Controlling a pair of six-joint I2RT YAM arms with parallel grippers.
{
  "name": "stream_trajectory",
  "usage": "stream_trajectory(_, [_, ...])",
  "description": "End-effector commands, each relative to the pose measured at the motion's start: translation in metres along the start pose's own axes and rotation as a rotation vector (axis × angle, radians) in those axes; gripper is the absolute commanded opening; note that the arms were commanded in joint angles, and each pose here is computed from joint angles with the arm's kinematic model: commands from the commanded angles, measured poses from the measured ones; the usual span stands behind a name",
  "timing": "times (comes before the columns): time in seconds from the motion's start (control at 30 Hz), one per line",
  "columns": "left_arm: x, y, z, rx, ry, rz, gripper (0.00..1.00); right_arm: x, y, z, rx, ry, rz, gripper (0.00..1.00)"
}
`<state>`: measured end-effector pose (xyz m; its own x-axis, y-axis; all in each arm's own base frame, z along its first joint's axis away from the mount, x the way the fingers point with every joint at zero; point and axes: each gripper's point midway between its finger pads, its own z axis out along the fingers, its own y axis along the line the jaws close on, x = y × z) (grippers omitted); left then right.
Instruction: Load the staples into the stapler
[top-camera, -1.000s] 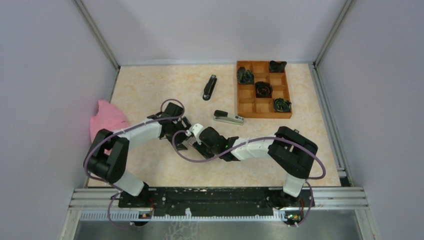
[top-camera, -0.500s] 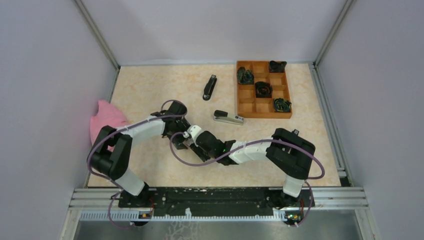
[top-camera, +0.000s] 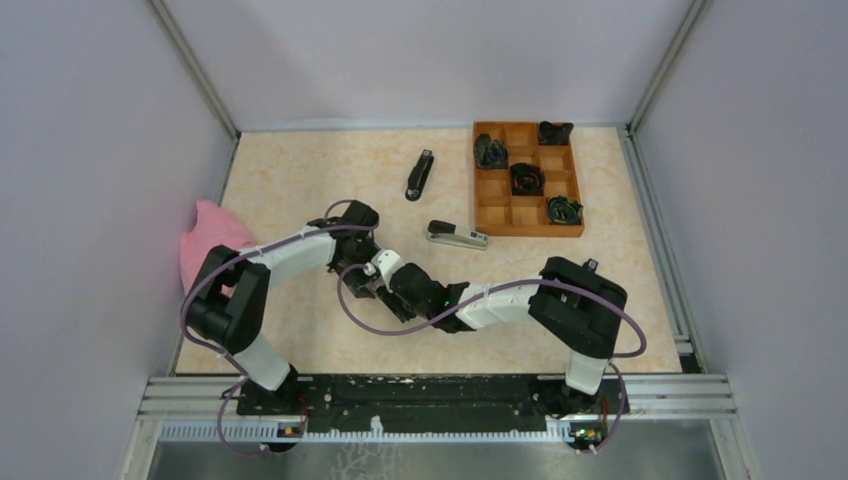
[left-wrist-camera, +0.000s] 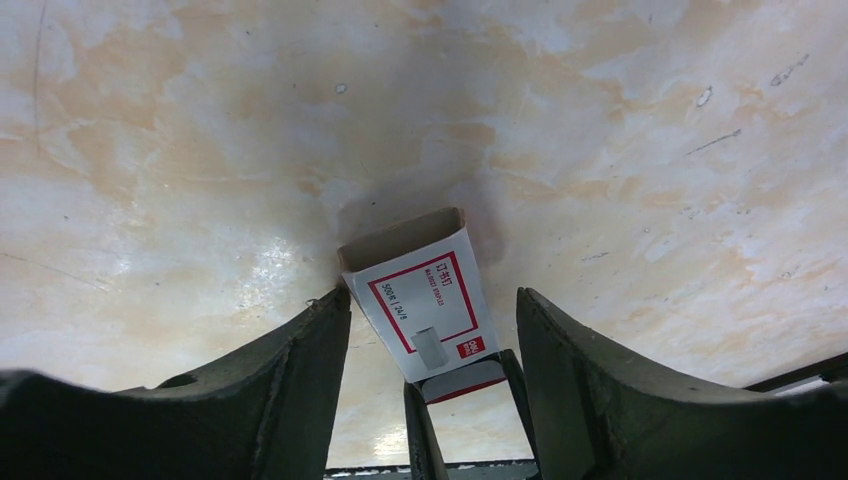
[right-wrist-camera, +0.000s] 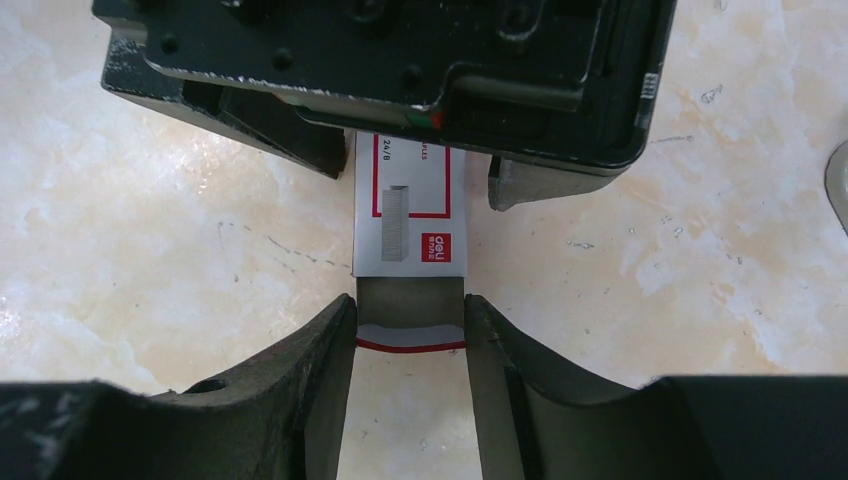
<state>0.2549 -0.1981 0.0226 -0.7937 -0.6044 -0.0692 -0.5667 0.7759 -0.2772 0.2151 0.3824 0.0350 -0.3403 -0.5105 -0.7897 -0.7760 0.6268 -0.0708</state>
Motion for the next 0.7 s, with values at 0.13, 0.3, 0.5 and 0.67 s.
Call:
stream_trajectory(0.13, [0.002, 0.022, 0.009, -0.147, 0.004, -0.007, 0.63, -0.026, 0.007, 0.005, 0.001, -0.095, 0.025, 0.43])
stream_trajectory(0.3, [0.002, 0.025, 0.011, -0.162, 0.007, -0.005, 0.56, -0.023, 0.008, 0.005, -0.003, -0.097, 0.009, 0.43])
stream_trajectory(0.5, [-0.003, 0.025, 0.007, -0.172, -0.018, 0.001, 0.5, -0.019, 0.007, 0.002, -0.005, -0.106, -0.005, 0.44])
stream_trajectory(0.67, [-0.005, 0.027, 0.005, -0.188, -0.024, 0.003, 0.49, -0.014, 0.007, 0.0, -0.016, -0.106, -0.022, 0.44])
